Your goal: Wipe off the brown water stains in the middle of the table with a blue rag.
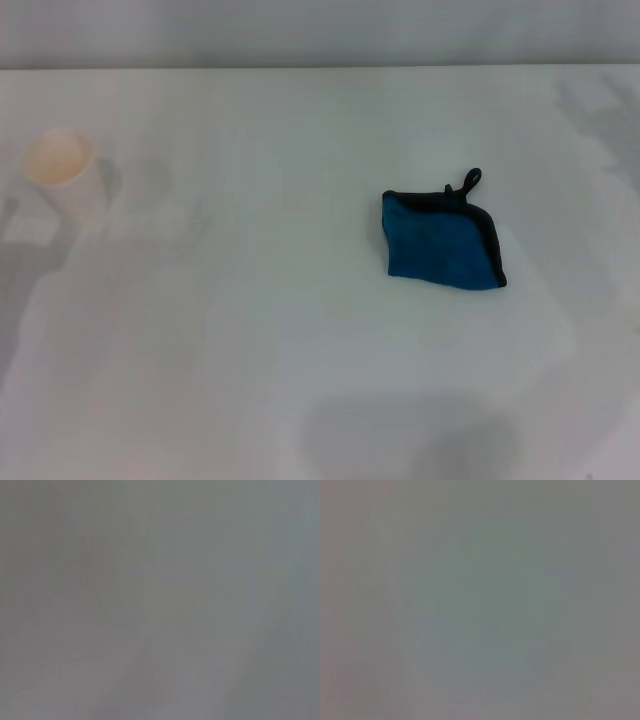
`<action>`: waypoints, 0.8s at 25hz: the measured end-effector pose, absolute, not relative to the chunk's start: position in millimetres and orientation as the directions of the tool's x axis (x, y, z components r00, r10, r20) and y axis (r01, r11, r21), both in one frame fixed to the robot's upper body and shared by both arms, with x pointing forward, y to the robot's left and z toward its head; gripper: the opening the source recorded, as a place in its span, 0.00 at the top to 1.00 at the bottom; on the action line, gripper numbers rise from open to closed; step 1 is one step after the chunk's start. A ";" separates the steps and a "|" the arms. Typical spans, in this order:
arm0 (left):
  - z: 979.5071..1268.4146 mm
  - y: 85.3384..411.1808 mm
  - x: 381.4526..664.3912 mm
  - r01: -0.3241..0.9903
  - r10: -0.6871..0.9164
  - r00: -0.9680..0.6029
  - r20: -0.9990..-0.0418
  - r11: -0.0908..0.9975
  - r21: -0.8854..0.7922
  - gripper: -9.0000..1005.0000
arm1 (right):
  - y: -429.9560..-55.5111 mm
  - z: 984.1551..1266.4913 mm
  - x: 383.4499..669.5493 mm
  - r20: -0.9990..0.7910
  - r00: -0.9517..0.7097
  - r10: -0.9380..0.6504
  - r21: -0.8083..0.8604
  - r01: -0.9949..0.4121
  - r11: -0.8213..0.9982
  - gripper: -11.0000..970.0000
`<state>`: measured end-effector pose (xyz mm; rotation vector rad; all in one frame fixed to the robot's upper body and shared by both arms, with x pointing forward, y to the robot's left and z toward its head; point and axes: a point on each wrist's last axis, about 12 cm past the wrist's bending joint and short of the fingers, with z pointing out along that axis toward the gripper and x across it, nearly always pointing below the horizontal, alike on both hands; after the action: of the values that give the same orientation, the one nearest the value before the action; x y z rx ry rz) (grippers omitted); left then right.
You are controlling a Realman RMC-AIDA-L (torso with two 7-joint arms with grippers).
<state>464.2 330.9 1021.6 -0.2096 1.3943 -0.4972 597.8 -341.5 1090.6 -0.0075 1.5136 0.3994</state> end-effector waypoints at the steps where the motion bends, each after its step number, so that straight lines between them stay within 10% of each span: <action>1: 1021.6 330.6 464.7 0.211 -0.453 0.093 -0.887 0.879 -0.427 0.11 | -342.4 1087.4 596.4 -0.973 0.012 0.232 0.222 -0.242 0.945 0.17; 20: 1024.4 329.2 476.6 0.203 -0.454 0.095 -0.886 0.880 -0.430 0.11 | -335.1 1063.0 597.0 -1.000 0.016 -0.019 -0.020 -0.066 0.998 0.12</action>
<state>476.6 329.2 1024.4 -0.2177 1.3953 -0.4929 597.0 -335.1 1063.0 -0.0672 1.5550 0.0361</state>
